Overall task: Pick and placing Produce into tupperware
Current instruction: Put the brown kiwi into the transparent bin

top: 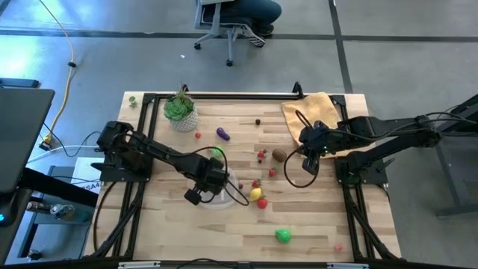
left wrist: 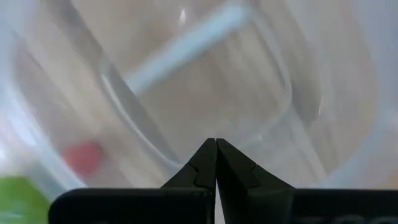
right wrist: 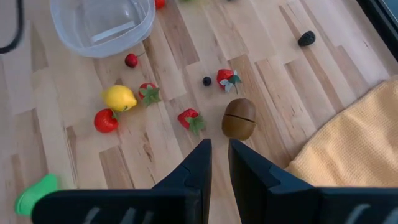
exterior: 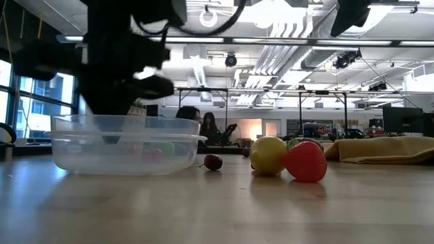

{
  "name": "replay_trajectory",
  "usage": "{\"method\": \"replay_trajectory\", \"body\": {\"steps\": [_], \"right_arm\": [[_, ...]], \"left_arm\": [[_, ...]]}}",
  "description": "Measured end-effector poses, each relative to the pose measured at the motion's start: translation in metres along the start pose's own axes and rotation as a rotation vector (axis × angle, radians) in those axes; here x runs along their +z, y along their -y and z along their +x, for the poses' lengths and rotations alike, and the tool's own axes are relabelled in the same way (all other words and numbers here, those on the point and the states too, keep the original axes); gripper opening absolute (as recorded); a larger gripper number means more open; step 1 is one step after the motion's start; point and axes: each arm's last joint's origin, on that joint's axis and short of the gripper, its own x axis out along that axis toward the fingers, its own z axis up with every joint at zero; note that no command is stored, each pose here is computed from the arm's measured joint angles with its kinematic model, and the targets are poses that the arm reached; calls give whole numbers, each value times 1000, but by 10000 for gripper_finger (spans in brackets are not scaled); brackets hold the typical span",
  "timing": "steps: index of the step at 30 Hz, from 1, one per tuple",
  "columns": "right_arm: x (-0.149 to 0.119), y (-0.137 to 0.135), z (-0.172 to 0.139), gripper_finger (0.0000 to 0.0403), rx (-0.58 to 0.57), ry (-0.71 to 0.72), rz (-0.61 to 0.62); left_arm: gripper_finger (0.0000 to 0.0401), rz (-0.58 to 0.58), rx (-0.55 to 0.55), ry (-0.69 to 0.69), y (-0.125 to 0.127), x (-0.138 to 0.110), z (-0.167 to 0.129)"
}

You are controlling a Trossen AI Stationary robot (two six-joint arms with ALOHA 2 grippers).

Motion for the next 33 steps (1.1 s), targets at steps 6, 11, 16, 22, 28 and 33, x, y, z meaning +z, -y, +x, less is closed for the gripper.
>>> {"method": "replay_trajectory", "body": {"steps": [6, 11, 16, 22, 28, 33], "right_arm": [[0, 0, 0, 46, -1, 0, 0], [1, 4, 1, 46, -15, -2, 18], [5, 11, 2, 46, -23, 2, 23], [7, 15, 3, 46, -24, 6, 33], [9, 17, 3, 46, -12, 7, 47], [13, 23, 5, 46, -13, 20, 82]], "left_arm": [[1, 3, 78, 89, -10, 24, -40], [1, -44, 175, 211, -19, 20, -96], [1, -129, 279, 456, -22, -17, -163], [1, -198, 394, 709, -7, -76, -210], [1, -284, 390, 777, 13, -123, -201], [1, -346, 331, 803, 23, -141, -167]]}}
